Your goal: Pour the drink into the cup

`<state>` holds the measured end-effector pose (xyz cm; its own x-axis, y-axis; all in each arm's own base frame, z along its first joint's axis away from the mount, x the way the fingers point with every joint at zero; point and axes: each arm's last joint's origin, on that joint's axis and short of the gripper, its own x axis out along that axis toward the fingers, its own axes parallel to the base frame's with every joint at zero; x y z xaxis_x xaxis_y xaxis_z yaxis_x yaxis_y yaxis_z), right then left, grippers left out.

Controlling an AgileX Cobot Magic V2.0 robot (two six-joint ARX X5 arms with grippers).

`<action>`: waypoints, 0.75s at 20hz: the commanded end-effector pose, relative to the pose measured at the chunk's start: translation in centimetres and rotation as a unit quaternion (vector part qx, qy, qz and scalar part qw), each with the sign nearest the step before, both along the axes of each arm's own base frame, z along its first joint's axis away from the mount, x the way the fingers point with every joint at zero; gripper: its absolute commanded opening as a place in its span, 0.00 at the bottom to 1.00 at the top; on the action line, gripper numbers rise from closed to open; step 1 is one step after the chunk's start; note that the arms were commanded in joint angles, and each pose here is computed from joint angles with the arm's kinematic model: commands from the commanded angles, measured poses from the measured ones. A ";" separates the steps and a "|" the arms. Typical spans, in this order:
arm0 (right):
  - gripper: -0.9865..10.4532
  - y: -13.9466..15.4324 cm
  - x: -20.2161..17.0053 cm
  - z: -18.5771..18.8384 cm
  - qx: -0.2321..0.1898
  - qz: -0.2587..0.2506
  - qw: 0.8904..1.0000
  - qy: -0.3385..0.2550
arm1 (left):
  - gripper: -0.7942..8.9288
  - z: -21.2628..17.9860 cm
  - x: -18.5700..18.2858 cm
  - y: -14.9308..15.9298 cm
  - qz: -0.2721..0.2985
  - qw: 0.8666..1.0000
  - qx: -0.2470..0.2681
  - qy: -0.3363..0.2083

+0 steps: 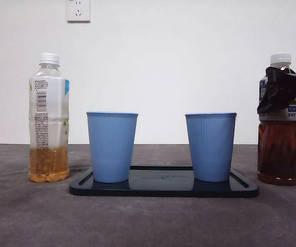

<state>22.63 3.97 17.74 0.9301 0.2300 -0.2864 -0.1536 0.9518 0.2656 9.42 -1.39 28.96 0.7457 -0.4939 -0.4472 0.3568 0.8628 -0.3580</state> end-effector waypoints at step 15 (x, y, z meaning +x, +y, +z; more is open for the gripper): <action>0.22 -0.1 -0.6 7.6 -0.130 0.024 0.991 -0.028 | 0.53 0.7 0.0 0.0 -0.002 1.000 0.005 -0.017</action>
<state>21.78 3.78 23.31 0.9051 0.1953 -0.3778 -0.1837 0.9807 0.0669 9.42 -1.39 28.95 0.7459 -0.4933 -0.4476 0.3561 0.8632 -0.3578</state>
